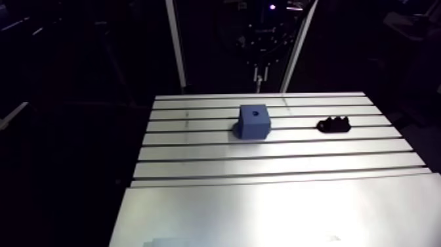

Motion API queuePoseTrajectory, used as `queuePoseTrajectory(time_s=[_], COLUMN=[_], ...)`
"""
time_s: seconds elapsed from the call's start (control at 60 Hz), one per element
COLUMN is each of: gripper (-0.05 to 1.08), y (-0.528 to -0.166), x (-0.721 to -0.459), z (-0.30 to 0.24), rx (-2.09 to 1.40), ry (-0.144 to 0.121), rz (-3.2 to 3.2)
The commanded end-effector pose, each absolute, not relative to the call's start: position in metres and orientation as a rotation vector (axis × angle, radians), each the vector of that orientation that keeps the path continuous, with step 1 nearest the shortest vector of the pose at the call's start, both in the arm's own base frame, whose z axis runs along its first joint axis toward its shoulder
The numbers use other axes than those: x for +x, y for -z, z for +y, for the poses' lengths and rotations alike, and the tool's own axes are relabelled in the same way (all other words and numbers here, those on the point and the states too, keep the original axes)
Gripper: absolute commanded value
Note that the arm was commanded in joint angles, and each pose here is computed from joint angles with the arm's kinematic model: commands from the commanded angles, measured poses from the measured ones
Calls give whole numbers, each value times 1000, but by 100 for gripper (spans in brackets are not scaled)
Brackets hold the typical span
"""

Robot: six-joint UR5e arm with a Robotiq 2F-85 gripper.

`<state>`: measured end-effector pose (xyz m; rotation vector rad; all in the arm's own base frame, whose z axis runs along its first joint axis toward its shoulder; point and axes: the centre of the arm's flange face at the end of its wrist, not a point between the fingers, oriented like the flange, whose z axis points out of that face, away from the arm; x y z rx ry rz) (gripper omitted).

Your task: Pick up the M10 bolt and insert it into the hex recess until seated.

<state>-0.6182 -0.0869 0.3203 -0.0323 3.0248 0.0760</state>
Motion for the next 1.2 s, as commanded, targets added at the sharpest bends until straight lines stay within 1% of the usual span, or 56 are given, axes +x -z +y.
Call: queuePoseTrajectory(time_s=[0.017,0.067,0.15,0.183,0.2,0.3,0.333,0.817,0.867,0.883,0.9,0.967,1.2], gripper=[73,72,71,71,73,75,77,77,77,77,77,77,77], y=[-311,-310,-310,-309,-309,-307,-305,-301,-301,-301,-300,-299,-295], x=[-615,-615,-614,-614,-614,-613,-612,-610,-612,-612,-612,-612,-609], z=[-85,-86,-86,-85,-84,-81,-81,-88,-86,-86,-84,-84,-84], rx=[-50,-52,-55,-51,-53,-46,-46,-74,-84,-84,-82,-79,-84], ry=[-71,-67,-69,-68,-72,-71,-71,-70,-59,-59,-52,-46,-46], rz=[3018,3016,3014,3013,3012,3009,3005,3015,3029,3029,3033,3032,3024])
